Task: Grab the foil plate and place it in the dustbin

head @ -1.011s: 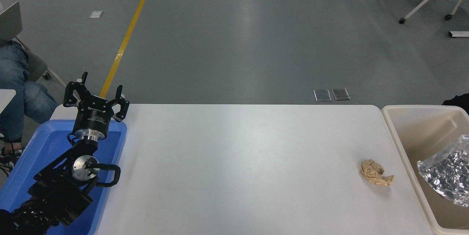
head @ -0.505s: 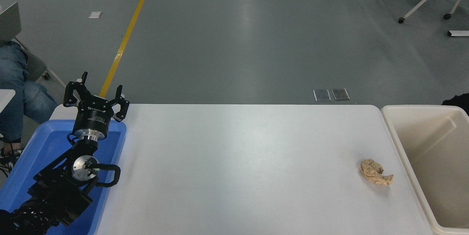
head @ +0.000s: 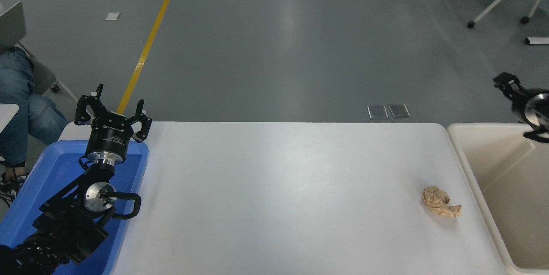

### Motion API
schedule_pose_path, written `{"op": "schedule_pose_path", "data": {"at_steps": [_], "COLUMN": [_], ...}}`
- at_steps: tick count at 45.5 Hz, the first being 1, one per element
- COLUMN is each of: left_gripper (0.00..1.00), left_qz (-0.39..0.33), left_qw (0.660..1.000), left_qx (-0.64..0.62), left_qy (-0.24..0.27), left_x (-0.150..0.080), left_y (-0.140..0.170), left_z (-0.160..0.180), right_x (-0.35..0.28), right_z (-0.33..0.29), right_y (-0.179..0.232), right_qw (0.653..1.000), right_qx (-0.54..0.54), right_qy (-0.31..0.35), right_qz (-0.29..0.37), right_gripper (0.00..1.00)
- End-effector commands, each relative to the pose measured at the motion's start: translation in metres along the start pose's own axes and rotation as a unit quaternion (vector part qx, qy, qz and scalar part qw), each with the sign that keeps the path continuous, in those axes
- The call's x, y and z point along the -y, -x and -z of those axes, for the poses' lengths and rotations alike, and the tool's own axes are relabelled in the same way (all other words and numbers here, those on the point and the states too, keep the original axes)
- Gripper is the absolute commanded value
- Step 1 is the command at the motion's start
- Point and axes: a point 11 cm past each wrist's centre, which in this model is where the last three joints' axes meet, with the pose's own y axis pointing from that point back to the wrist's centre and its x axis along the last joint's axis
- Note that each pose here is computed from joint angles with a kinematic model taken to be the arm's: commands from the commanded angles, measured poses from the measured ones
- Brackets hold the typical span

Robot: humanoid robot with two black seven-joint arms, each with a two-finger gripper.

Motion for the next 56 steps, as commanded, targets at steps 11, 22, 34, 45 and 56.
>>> {"op": "schedule_pose_path", "data": {"at_steps": [11, 22, 34, 45, 56], "left_gripper": [0.99, 0.99, 0.99, 0.99, 0.99], "left_qz": [0.000, 0.000, 0.000, 0.000, 0.000], "left_qw": [1.000, 1.000, 1.000, 1.000, 1.000], "left_qx": [0.000, 0.000, 0.001, 0.000, 0.000], "left_qy": [-0.001, -0.001, -0.001, -0.001, -0.001], "left_x": [0.000, 0.000, 0.000, 0.000, 0.000], "left_y": [0.000, 0.000, 0.000, 0.000, 0.000], "left_z": [0.000, 0.000, 0.000, 0.000, 0.000], "right_x": [-0.058, -0.107, -0.172, -0.217, -0.222], "right_z": [0.110, 0.116, 0.107, 0.113, 0.118], "right_y": [0.104, 0.102, 0.098, 0.088, 0.086], "right_qw": [0.942, 0.914, 0.891, 0.885, 0.884], "right_qx": [-0.222, -0.258, -0.274, -0.271, -0.275], "right_qy": [-0.036, -0.021, -0.003, -0.025, -0.032], "right_qz": [0.251, 0.313, 0.363, 0.378, 0.376], "right_gripper": [1.00, 1.00, 1.00, 1.00, 1.00]}}
